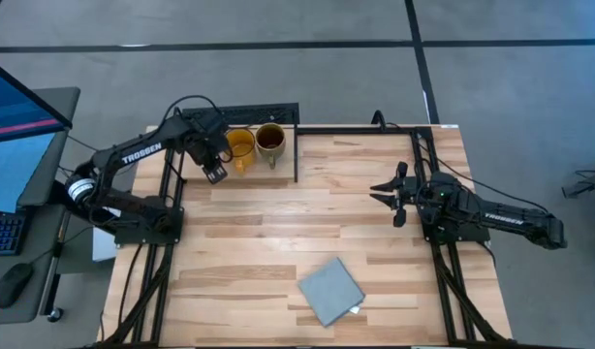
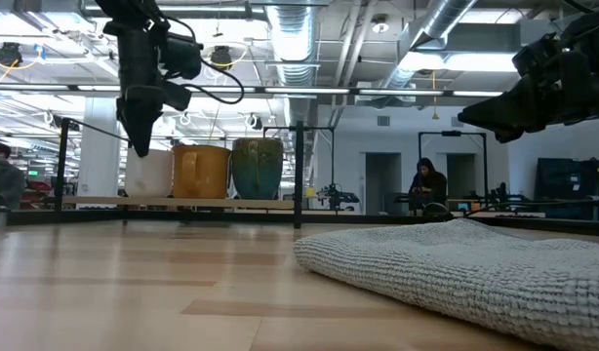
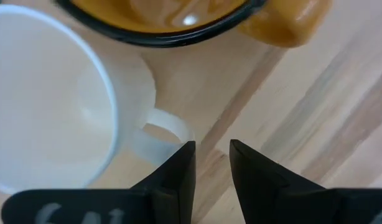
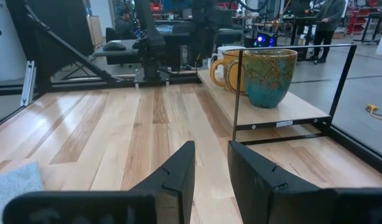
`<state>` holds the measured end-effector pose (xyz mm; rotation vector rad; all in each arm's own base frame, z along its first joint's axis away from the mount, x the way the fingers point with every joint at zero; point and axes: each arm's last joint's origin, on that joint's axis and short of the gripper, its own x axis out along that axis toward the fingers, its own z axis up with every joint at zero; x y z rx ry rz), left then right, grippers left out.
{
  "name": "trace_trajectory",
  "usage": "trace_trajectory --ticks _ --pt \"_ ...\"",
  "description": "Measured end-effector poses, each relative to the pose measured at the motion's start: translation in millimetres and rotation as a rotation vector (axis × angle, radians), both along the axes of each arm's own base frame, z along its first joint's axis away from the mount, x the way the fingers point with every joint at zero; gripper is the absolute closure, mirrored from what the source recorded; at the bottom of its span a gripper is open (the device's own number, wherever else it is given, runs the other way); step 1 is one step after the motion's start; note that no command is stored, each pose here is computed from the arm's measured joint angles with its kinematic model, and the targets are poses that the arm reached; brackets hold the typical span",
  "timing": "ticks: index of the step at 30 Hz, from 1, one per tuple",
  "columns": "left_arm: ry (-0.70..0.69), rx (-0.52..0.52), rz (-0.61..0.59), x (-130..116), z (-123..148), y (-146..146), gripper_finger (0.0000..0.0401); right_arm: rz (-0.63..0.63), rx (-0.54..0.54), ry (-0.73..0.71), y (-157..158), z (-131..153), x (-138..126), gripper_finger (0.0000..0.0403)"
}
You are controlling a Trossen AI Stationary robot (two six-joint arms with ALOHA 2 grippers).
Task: Stack small to large cups/mugs on shelf
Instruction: Put the white mug on the shelf
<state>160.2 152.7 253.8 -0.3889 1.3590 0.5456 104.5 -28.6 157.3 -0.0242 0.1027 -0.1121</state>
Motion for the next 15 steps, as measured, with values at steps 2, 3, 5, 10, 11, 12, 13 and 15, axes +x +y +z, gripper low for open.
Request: trace_trajectory --ticks 2,3,5,10,11,12,13,15 --pt "0.018 0.016 0.005 -0.6 0.0 0.4 0.0310 0.000 0.000 0.000 0.0 0.0 0.0 0.0284" --pt "0.025 0.017 0.006 -1.1 -0.1 0.2 0.0310 0.000 0.000 -0.001 0.0 0.1 0.0 0.0284" --pt "0.036 0.013 0.007 -1.9 -0.3 -0.3 0.0310 0.000 0.001 0.000 0.0 0.0 0.0 0.0284" --pt "0.025 -0.018 0.002 -2.3 -0.5 -1.9 0.0310 0.000 0.001 0.000 0.0 0.0 0.0 0.0284" --pt "0.023 -0.023 0.002 -2.3 -0.5 -2.1 0.0310 0.000 0.000 0.000 0.0 0.0 0.0 0.0284" --pt "0.020 -0.031 0.000 -2.3 -0.6 -2.5 0.0310 0.000 0.000 0.000 0.0 0.1 0.0 0.0284" --pt "0.018 -0.043 -0.004 -2.6 -0.7 -3.2 0.0310 0.000 0.001 0.000 0.0 0.1 0.0 0.0284" --pt "0.010 -0.082 -0.017 -3.8 -0.4 -5.8 0.0310 0.000 0.000 -0.001 0.0 0.1 0.0 0.0284"
